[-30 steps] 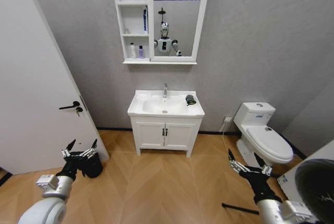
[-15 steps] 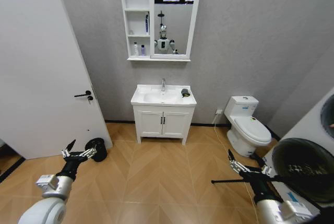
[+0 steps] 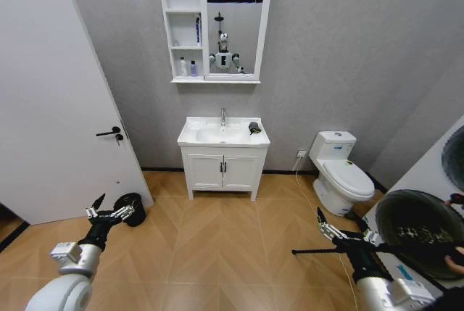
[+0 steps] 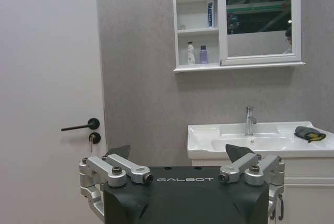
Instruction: Move facial cleanser and shampoo from washbasin to cabinet, then wipe washbasin with towel.
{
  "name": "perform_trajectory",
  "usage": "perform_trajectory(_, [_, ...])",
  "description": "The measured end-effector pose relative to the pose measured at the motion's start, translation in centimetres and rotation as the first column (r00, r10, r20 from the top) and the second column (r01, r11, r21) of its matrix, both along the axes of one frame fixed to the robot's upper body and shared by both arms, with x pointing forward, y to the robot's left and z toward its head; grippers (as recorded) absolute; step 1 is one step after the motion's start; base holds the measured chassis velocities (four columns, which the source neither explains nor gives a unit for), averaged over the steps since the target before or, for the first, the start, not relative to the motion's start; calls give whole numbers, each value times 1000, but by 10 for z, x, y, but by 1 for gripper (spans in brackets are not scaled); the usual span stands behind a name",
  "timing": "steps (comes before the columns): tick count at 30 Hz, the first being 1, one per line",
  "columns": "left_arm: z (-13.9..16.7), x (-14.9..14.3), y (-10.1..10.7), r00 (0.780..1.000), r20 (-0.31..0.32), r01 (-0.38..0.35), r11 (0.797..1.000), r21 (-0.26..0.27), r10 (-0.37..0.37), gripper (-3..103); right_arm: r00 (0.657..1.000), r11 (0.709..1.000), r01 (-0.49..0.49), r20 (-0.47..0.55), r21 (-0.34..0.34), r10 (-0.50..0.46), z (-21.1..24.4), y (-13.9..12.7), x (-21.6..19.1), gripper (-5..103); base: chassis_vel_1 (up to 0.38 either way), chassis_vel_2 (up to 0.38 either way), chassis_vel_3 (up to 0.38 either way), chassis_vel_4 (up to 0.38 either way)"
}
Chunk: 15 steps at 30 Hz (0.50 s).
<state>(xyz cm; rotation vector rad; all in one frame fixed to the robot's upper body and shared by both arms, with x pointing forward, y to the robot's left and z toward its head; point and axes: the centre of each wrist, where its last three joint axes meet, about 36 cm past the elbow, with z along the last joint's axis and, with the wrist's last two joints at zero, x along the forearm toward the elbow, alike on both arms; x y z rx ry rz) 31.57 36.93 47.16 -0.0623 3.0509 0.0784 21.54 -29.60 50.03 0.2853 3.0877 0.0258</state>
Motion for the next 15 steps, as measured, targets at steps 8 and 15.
perform_trajectory(8, [0, 0, 0, 1000, 0, 0, 1000, 0, 0, 100, 1000, 1000, 0, 0, 0, 0, 0, 0, 0, 100, 0, 0, 0, 0])
perform_trajectory(15, [0, 0, 0, 1000, 0, 0, 1000, 0, 0, 100, 1000, 1000, 0, 0, 0, 0, 0, 0, 0, 100, 23, 13, 15, 15])
